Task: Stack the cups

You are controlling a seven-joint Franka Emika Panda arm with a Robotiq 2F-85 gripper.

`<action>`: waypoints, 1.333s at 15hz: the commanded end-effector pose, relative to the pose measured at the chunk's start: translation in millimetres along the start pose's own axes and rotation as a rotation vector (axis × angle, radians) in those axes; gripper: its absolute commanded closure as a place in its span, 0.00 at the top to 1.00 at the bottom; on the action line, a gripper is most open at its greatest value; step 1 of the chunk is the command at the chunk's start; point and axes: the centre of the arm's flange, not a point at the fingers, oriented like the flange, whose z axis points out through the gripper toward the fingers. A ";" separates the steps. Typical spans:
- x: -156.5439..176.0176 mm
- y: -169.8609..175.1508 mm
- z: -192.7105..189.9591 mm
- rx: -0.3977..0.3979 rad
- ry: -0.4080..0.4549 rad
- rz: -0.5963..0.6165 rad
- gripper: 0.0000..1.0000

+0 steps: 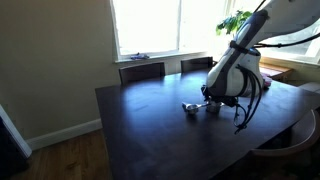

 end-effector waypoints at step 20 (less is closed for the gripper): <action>-47.0 72.7 -21.5 0.052 -0.063 -0.016 0.55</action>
